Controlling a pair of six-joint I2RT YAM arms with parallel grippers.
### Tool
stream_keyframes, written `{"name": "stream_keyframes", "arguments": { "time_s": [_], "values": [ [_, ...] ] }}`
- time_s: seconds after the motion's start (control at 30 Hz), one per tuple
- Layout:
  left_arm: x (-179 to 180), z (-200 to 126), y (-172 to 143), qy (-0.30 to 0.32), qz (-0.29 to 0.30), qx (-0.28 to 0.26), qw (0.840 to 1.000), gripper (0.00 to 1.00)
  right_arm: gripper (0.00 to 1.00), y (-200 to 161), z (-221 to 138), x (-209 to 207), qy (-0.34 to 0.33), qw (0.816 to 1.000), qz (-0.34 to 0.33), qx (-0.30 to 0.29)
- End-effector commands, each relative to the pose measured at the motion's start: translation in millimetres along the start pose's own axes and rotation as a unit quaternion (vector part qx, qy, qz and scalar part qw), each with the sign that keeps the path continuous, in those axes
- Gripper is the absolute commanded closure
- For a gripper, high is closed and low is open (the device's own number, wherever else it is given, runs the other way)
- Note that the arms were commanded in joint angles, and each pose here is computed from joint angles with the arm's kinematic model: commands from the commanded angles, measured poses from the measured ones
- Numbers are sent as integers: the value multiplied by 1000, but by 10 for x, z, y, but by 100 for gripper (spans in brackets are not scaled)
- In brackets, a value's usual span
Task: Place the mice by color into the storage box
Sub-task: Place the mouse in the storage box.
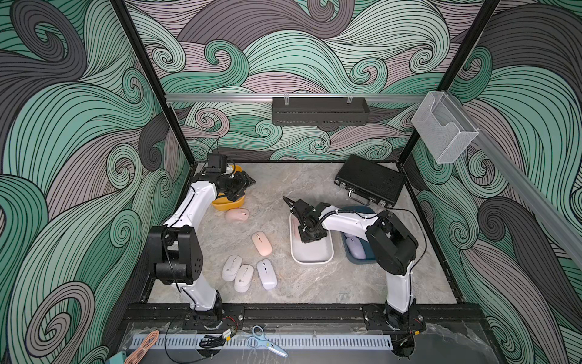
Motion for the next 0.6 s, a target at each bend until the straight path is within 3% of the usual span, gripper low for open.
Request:
{"name": "stream_keyframes", "arguments": {
  "time_s": [0.0,0.17,0.3,0.47,0.57],
  "values": [
    [-1,19,-18,11,10,4,1000,30,81,84,-60,27,7,1000,1,-11],
    [-3,-1,-12,15,14,0,1000,30,81,75,-195,-28,-2,1000,2,-20],
    [6,-48,17,27,23,-10,999,30,76,107,-568,-86,-4,998,-7,-58],
    [106,-163,130,63,22,-44,997,30,55,222,-1057,119,25,991,-55,-116],
    [222,-244,245,82,8,-67,994,29,45,281,-1215,500,47,984,-107,-134]
  ]
}}
Point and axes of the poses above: each gripper's point midway between its finger pads, its own z axis out along the fingers, its own x axis along the line the jaws close on, y = z × x, the point moved 5 cm from there along -z, back along the fingers, and after that the axes turned 5 degrees about -z, right-handed, at the moved point
